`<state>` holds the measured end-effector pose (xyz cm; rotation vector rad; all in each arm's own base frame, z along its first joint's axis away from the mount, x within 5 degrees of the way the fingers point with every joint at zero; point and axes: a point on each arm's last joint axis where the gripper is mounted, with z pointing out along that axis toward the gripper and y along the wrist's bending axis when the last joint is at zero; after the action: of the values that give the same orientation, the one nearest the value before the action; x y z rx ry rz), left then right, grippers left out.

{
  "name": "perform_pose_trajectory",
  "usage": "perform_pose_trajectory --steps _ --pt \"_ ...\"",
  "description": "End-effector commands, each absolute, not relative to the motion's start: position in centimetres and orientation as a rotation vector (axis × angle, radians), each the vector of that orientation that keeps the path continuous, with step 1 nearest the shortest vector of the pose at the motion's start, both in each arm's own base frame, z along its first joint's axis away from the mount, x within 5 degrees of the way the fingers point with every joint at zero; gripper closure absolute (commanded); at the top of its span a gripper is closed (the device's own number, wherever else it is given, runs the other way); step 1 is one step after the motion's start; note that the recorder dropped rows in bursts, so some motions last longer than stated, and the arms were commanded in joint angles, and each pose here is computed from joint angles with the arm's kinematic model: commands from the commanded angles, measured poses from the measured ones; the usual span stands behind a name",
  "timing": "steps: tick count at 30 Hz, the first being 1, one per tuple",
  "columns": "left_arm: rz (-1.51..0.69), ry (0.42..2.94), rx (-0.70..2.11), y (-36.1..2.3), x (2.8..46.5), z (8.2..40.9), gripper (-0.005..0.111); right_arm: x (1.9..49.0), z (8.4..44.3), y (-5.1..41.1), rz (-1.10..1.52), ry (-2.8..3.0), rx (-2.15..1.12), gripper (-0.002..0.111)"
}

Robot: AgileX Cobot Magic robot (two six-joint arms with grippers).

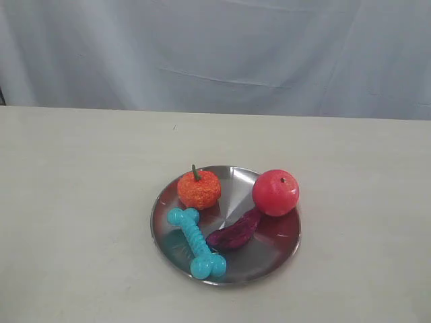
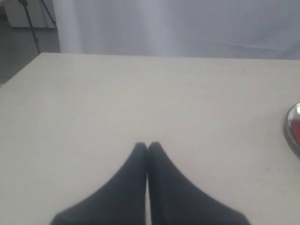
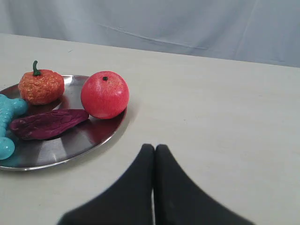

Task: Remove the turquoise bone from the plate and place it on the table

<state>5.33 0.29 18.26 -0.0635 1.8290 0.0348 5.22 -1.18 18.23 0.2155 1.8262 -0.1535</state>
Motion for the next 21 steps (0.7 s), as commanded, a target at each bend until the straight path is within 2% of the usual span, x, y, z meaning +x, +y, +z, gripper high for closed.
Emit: perform_pose_trajectory --steps 1,14,21 --pt "0.025 1.825 -0.061 0.2 5.3 18.2 0.107 5.2 18.2 -1.2 -0.156 1.82 0.209 0.109" --pt "0.025 1.825 -0.061 0.2 5.3 18.2 0.107 5.2 18.3 -1.2 -0.159 1.814 0.206 0.109" --pt "0.025 1.825 -0.061 0.2 5.3 18.2 0.107 5.4 19.4 -1.2 -0.17 1.685 0.193 0.109"
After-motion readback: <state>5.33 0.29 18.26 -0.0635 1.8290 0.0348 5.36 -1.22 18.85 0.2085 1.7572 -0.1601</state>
